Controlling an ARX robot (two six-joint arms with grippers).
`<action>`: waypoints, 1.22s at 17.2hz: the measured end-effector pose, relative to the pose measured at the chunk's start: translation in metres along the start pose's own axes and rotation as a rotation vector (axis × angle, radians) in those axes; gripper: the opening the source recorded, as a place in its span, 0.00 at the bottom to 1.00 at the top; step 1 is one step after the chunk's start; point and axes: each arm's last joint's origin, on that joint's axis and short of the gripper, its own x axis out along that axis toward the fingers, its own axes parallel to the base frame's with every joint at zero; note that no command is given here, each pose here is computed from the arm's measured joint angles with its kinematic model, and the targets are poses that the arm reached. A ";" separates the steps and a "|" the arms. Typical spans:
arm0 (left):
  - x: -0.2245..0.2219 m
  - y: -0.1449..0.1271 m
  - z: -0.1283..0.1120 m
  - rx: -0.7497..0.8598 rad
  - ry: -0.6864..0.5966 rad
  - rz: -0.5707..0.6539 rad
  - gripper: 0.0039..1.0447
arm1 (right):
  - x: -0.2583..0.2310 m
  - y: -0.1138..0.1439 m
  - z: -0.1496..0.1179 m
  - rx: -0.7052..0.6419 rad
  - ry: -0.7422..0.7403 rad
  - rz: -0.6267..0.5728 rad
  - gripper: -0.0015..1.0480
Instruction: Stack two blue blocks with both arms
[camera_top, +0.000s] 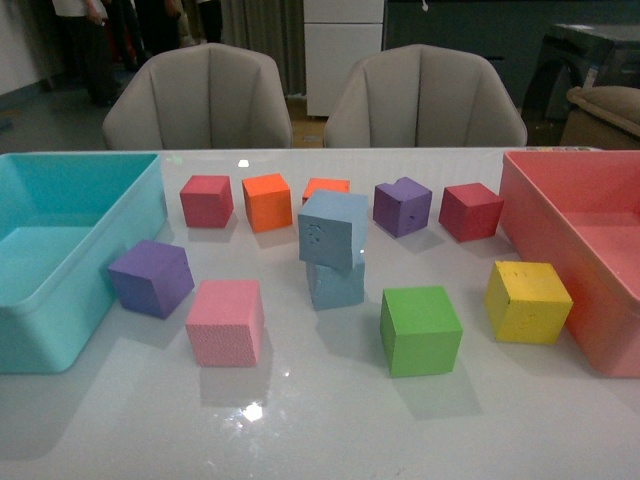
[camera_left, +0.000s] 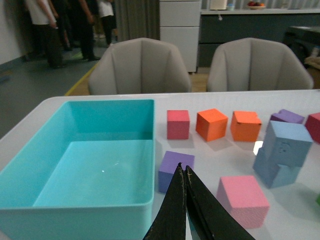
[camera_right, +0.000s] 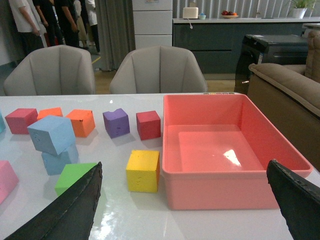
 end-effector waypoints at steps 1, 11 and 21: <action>-0.003 0.007 -0.001 0.000 -0.007 0.019 0.01 | 0.000 0.000 0.000 0.000 0.000 0.000 0.94; -0.031 0.007 -0.005 0.000 -0.023 0.015 0.01 | 0.000 0.000 0.000 0.000 0.000 0.000 0.94; -0.041 0.007 -0.005 0.000 -0.020 0.015 0.01 | 0.000 0.000 0.000 0.000 0.000 0.000 0.94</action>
